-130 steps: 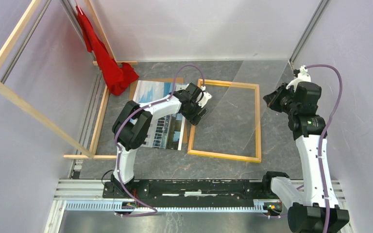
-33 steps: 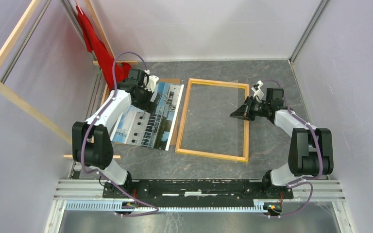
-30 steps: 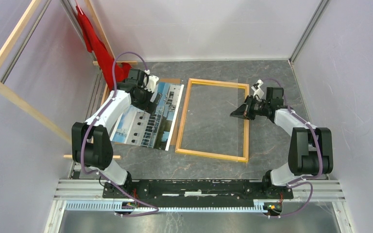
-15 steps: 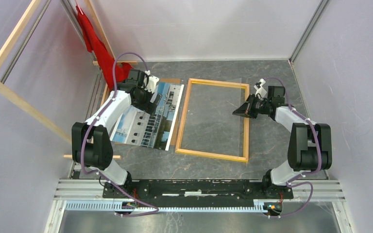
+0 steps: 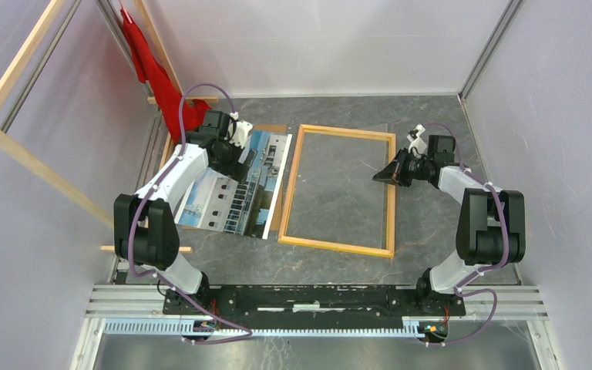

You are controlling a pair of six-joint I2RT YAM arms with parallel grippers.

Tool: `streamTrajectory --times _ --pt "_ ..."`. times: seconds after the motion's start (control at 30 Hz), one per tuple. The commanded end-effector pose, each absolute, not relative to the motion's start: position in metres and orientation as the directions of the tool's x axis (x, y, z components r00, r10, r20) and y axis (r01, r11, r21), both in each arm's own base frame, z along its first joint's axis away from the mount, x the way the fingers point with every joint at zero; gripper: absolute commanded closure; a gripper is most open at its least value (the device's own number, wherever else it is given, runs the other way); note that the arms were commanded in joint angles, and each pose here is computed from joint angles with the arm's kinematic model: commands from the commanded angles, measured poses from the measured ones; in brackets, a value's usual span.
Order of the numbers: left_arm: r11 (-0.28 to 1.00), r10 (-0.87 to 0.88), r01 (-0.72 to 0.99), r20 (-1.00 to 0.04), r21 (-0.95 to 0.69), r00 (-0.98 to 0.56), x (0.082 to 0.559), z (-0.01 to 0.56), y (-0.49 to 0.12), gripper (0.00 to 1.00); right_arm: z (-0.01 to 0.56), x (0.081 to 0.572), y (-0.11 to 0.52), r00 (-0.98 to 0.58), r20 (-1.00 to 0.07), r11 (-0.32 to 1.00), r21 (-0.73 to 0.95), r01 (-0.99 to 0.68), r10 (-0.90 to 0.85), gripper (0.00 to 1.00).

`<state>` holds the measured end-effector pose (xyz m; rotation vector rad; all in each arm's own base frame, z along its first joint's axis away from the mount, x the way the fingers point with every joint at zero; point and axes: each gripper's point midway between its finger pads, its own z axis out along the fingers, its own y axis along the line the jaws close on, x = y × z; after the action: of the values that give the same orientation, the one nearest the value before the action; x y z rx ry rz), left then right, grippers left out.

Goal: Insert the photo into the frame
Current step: Place the photo frame item in the photo frame.

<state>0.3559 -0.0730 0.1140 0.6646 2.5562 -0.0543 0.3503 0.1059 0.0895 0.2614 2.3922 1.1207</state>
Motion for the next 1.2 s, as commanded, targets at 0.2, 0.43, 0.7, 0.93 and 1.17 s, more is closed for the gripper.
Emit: streamTrajectory --times 0.2,0.43,0.7,0.93,1.17 --pt "0.861 0.473 0.499 -0.507 0.095 -0.72 0.358 0.122 -0.077 0.0 0.103 0.372 0.096 -0.82 -0.431 0.666 0.741 -0.084 0.376 1.0" --pt "0.862 0.472 0.499 -0.507 0.093 -0.721 0.357 0.122 -0.077 0.0 0.099 0.372 0.088 -0.814 -0.424 0.672 0.738 -0.056 0.397 1.0" --pt "0.862 0.472 0.499 -0.505 0.091 -0.723 0.358 0.121 -0.077 0.0 0.093 0.367 0.089 -0.816 -0.415 0.667 0.743 -0.049 0.403 1.0" --pt "0.861 0.473 0.501 -0.508 0.091 -0.72 0.358 0.122 -0.078 0.0 0.093 0.367 0.09 -0.833 -0.406 0.663 0.746 -0.065 0.375 1.0" --pt "0.859 0.473 0.504 -0.51 0.087 -0.718 0.359 0.122 -0.079 0.0 0.091 0.365 0.087 -0.855 -0.406 0.693 0.717 -0.079 0.323 1.0"
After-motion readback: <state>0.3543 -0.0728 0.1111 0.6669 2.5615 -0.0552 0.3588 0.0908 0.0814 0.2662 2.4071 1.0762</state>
